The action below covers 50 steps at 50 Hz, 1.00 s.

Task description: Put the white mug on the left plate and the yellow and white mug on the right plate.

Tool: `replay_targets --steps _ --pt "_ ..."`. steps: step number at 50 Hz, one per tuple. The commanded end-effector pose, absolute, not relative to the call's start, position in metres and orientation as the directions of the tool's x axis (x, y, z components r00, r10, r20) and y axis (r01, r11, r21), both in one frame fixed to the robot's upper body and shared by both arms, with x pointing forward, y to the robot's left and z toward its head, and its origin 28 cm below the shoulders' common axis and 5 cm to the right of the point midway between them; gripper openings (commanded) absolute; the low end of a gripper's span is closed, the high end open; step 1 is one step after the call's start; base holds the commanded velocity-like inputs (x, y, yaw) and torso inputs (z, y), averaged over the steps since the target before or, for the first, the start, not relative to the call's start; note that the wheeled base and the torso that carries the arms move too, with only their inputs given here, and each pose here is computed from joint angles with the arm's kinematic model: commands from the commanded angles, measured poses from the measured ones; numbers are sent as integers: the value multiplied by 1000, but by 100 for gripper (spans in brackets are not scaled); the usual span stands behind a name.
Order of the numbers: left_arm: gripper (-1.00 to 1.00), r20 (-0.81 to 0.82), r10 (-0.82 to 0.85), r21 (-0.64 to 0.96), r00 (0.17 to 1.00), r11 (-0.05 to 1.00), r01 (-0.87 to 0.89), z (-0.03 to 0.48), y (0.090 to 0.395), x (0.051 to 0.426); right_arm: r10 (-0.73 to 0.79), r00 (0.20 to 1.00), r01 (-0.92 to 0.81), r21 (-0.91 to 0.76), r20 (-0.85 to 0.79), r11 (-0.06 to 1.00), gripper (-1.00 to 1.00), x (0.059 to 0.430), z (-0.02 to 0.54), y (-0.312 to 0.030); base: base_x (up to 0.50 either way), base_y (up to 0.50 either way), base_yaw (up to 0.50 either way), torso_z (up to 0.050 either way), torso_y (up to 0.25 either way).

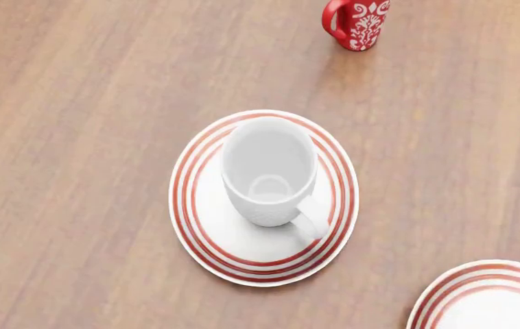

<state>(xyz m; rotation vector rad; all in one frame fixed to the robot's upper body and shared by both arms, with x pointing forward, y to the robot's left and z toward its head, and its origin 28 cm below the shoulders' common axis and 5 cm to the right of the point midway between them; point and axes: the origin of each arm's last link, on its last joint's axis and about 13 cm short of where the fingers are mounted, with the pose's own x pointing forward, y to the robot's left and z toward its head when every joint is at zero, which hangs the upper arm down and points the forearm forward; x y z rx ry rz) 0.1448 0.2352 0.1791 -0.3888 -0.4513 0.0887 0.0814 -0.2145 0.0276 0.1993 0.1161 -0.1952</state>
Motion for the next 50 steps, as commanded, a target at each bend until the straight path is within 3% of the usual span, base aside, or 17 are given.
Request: replay_targets --steps 1,23,35,50 --pt "100 410 168 -387 897 922 4 180 235 144 -189 973 211 181 -129 961 100 83 28 -214 0 0 0 0 0" --pt "100 409 168 -388 897 922 4 179 234 146 -167 986 161 156 23 974 100 59 58 -207 0 0 0 0 0" --pt "100 409 171 -390 896 921 2 179 235 148 -143 954 126 79 262 989 100 57 93 -202 0 0 0 0 0" --pt "100 414 170 -391 894 920 6 180 235 149 -121 938 114 42 325 993 100 91 128 -204 0 0 0 0 0"
